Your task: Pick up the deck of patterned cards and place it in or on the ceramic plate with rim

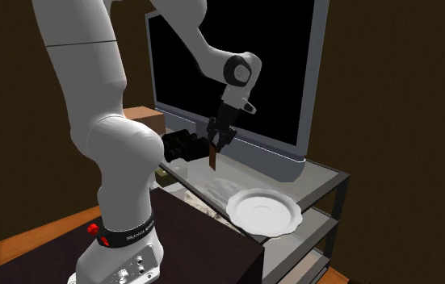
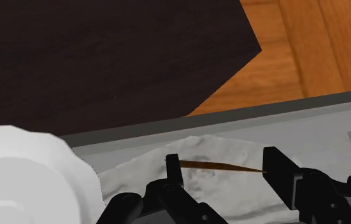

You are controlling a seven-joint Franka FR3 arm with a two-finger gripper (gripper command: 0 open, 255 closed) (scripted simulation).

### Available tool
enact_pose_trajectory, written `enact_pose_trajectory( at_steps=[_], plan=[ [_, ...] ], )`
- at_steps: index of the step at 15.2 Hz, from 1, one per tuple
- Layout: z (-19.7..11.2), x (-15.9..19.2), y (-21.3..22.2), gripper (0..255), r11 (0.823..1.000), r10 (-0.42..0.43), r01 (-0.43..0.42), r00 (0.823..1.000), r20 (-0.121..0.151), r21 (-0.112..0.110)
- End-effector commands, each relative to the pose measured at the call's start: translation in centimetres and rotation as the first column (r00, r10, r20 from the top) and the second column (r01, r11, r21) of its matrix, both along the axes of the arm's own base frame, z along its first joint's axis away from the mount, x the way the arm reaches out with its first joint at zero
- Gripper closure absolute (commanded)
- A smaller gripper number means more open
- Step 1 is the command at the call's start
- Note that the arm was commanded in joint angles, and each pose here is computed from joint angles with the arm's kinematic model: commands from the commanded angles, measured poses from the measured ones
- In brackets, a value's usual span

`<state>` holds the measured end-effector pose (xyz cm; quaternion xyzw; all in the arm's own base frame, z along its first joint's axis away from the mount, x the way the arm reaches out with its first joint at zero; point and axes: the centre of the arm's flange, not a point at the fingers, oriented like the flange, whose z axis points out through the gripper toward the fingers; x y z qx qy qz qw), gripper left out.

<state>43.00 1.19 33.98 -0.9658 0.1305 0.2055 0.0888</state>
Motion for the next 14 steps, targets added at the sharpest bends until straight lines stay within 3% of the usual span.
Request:
enact_pose_trajectory(
  at_steps=[1, 14],
  plan=[
    [0.3, -0.1, -2.6, 255, 1.0, 0.001, -0.001, 1.0, -0.001, 0.0],
    [3.0, -0.4, -19.6, 255, 1.0, 0.001, -0.001, 1.0, -0.001, 0.0]
  ],
)
